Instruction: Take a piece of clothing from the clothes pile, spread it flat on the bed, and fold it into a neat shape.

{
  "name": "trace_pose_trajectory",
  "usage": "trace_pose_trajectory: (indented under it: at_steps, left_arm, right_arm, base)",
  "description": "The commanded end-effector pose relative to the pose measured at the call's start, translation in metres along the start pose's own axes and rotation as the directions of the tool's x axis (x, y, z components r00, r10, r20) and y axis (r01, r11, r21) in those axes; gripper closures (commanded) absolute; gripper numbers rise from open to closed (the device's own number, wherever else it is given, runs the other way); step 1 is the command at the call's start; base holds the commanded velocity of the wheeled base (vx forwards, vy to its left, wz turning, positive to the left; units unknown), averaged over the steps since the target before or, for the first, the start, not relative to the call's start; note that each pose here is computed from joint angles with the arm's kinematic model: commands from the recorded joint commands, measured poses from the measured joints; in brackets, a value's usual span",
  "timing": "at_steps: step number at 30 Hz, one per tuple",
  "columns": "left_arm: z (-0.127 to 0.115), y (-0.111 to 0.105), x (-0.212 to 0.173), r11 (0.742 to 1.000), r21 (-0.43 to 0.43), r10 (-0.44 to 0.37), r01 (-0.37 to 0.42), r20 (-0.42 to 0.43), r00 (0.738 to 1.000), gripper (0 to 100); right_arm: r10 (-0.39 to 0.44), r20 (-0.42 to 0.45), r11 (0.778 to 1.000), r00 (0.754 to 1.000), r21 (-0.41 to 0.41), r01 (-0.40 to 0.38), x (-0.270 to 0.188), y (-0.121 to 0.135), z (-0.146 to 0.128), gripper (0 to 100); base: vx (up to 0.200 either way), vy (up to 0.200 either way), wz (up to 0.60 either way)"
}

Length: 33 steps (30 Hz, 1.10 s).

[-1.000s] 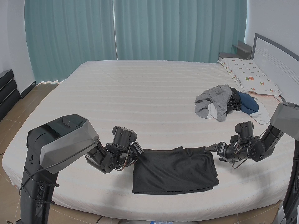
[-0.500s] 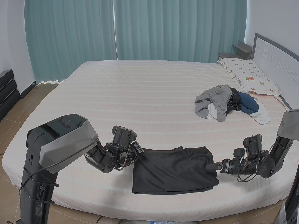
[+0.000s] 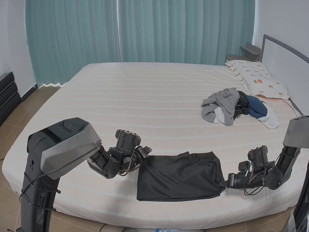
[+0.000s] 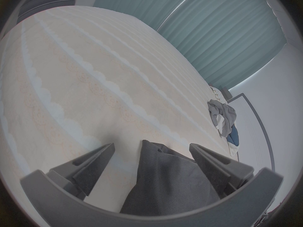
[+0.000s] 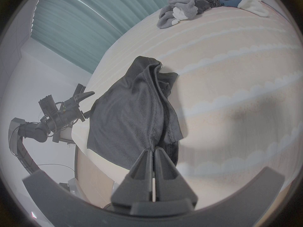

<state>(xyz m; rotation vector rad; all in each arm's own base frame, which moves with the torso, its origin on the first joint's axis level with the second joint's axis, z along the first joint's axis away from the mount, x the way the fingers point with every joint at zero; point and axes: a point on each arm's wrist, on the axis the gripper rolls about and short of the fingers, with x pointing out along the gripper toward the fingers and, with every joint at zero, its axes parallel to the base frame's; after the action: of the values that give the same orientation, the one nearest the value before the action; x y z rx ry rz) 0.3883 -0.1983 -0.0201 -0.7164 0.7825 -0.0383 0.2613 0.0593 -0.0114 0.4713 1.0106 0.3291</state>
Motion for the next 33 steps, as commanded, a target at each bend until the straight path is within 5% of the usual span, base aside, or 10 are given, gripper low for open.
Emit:
trace_pose_trajectory:
  at_steps: [1, 19, 20, 24, 33]
  left_arm:
    - [0.001, -0.001, 0.001, 1.000, -0.015, -0.003, 0.003, 0.006, 1.000, 0]
    - [0.006, 0.001, 0.000, 0.999, -0.034, -0.009, 0.010, 0.022, 1.000, 0]
    - [0.006, 0.001, 0.000, 0.999, -0.034, -0.008, 0.009, 0.021, 1.000, 0]
    - [0.006, 0.001, 0.000, 0.999, -0.034, -0.009, 0.010, 0.022, 1.000, 0]
    - [0.004, 0.001, 0.000, 1.000, -0.028, -0.009, 0.009, 0.015, 1.000, 0]
  right_arm:
    - [-0.013, -0.014, 1.000, 1.000, 0.007, 0.013, -0.003, -0.004, -0.005, 100]
    - [-0.040, -0.046, 0.998, 0.998, -0.049, 0.038, -0.022, -0.010, -0.023, 100]
    - [-0.044, -0.054, 0.998, 0.998, -0.050, 0.041, -0.021, -0.011, -0.024, 0]
    - [-0.045, -0.059, 0.997, 0.997, -0.062, 0.041, -0.021, -0.011, -0.025, 0]
    - [0.022, 0.127, 1.000, 0.992, -0.016, -0.020, -0.019, 0.002, 0.025, 0]
  base:
    - [0.000, 0.000, 0.00]
    - [0.000, 0.000, 0.00]
    - [0.000, 0.000, 0.00]
    - [0.000, 0.000, 0.00]
    - [0.000, 0.000, 0.00]
